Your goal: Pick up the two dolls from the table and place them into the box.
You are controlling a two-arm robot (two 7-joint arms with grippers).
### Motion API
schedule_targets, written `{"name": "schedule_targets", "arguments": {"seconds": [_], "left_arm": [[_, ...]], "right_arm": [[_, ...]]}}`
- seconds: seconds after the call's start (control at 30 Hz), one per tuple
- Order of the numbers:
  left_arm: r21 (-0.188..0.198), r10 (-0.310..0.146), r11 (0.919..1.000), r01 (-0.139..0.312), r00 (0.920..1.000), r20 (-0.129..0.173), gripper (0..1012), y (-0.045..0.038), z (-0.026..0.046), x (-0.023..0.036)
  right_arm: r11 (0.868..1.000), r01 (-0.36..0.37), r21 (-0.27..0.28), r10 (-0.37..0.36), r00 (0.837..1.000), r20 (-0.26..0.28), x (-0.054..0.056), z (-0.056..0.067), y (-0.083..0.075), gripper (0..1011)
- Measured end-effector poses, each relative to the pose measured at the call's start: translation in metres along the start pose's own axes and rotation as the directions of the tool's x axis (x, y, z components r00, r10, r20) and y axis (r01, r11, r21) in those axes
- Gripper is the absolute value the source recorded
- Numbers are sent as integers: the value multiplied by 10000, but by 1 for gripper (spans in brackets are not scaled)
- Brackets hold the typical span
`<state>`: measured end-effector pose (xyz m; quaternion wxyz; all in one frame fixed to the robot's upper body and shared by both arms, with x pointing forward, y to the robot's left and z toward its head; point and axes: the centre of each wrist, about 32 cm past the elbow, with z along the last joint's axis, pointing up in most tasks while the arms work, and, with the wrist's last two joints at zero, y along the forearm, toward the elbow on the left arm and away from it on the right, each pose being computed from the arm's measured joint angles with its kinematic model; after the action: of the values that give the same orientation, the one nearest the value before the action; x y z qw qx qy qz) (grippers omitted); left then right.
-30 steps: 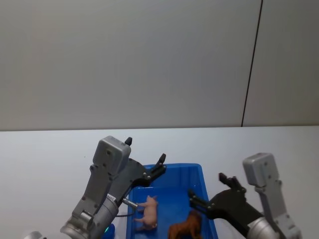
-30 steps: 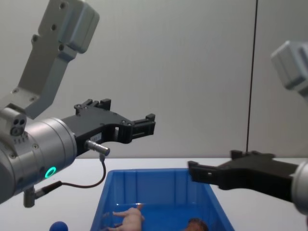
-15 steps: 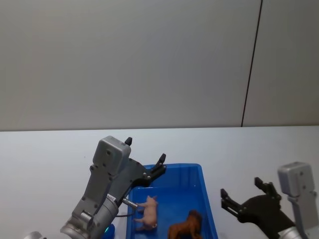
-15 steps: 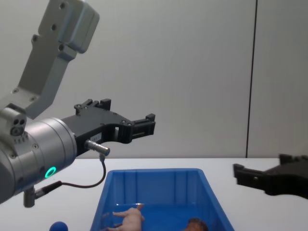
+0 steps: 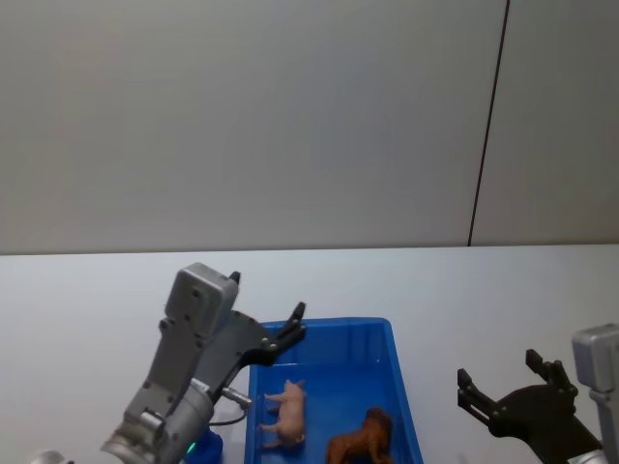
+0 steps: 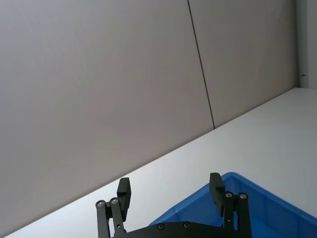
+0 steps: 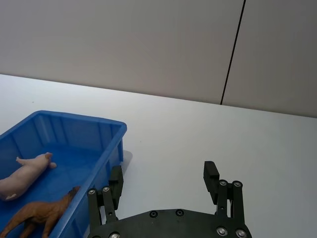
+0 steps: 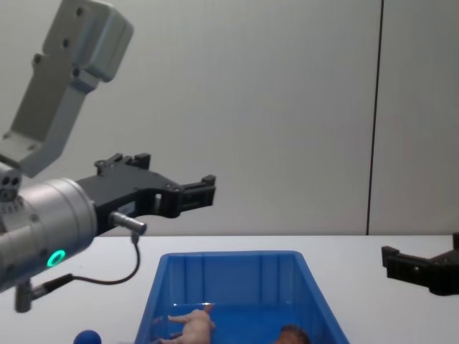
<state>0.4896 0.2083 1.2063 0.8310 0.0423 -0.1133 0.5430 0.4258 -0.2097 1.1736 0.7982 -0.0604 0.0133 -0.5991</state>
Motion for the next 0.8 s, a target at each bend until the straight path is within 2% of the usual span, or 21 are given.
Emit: {"name": "schedule_targets", "arguments": {"seconds": [0.17, 0.2, 0.27, 0.37, 0.6, 0.67, 0.7, 0.8], "left_arm": [[461, 200, 9987, -197, 9998, -73, 1001, 64, 4, 79], [461, 200, 9987, -197, 9998, -73, 1002, 64, 4, 79], [804, 295, 9964, -283, 9995, -143, 1001, 103, 6, 134], [1065, 364, 9937, -343, 9992, -178, 1001, 134, 5, 181], [1923, 499, 9804, -425, 9982, -339, 1001, 227, -23, 303], [2261, 530, 9732, -428, 9978, -396, 1001, 266, -43, 352], [2261, 530, 9732, -428, 9978, -396, 1001, 266, -43, 352], [2656, 536, 9633, -394, 9975, -466, 1001, 307, -71, 401]], "right_arm": [[9999, 107, 7, -107, 9999, -1, 15, -7, -21, 1001], [9999, 118, 7, -118, 9999, 0, 17, -7, -24, 1001], [9999, 143, 5, -143, 9999, -2, 21, -10, -30, 1001], [9999, 170, 9, -170, 9999, -4, 24, -13, -37, 1001], [9998, 222, 14, -222, 9998, 0, 32, -15, -47, 1001], [9997, 233, 11, -233, 9997, 0, 34, -17, -49, 1001], [9997, 236, 11, -236, 9997, 0, 34, -17, -50, 1001], [9997, 246, 10, -246, 9997, -2, 35, -18, -52, 1001]]}}
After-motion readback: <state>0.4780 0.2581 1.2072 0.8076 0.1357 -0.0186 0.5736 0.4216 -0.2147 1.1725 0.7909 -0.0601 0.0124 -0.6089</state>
